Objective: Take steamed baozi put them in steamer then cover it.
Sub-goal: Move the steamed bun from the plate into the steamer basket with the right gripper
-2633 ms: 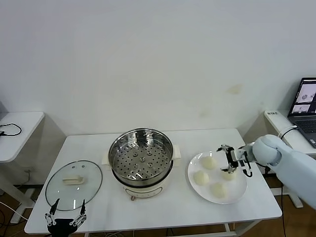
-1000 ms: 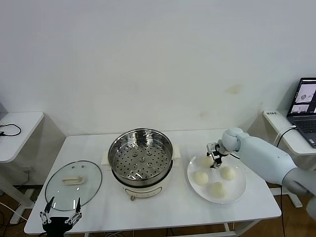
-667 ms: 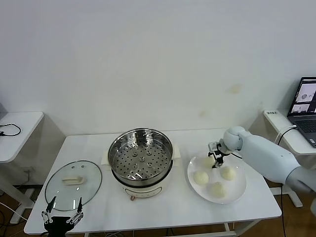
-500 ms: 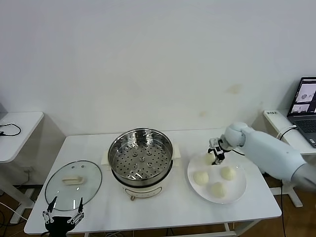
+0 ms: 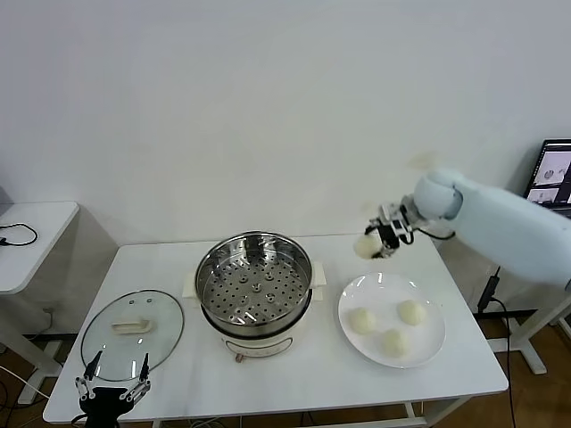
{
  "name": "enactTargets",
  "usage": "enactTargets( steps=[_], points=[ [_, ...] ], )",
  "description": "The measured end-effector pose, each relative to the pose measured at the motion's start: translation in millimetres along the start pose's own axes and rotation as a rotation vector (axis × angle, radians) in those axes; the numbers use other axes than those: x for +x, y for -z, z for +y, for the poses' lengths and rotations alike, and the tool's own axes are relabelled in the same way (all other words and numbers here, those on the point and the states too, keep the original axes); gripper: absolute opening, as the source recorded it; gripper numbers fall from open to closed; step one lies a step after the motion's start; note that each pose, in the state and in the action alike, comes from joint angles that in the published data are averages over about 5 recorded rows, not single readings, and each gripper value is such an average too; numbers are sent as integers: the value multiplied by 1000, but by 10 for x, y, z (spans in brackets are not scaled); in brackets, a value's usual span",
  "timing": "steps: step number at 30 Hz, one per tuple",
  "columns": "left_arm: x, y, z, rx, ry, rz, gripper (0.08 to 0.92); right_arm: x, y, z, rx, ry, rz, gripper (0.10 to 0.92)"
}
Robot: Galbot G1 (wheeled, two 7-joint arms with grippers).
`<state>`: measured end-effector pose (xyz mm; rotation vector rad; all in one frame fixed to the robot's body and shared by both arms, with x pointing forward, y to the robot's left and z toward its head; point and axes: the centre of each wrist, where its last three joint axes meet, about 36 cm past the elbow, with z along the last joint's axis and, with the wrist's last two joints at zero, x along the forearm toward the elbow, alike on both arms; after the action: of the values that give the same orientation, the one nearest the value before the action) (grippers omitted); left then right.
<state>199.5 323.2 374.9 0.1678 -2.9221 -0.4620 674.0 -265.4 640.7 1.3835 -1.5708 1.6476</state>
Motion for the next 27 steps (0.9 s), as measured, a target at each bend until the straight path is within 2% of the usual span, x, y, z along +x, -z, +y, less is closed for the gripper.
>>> enactTargets(
  steps=[5,10,19,27],
  points=[
    [-9,5,6,9,3,-1,823,142,427,-265,72,-31,-58,628],
    [-10,31,3,16,3,-6,823,56,950,-436,169,-26,-116,628],
    [-15,130,11,25,3,-19,823,-396,1813,-538,413,21,-173,628],
    [-21,185,20,30,9,-32,823,-880,2268,-528,647,44,-182,630]
  ],
)
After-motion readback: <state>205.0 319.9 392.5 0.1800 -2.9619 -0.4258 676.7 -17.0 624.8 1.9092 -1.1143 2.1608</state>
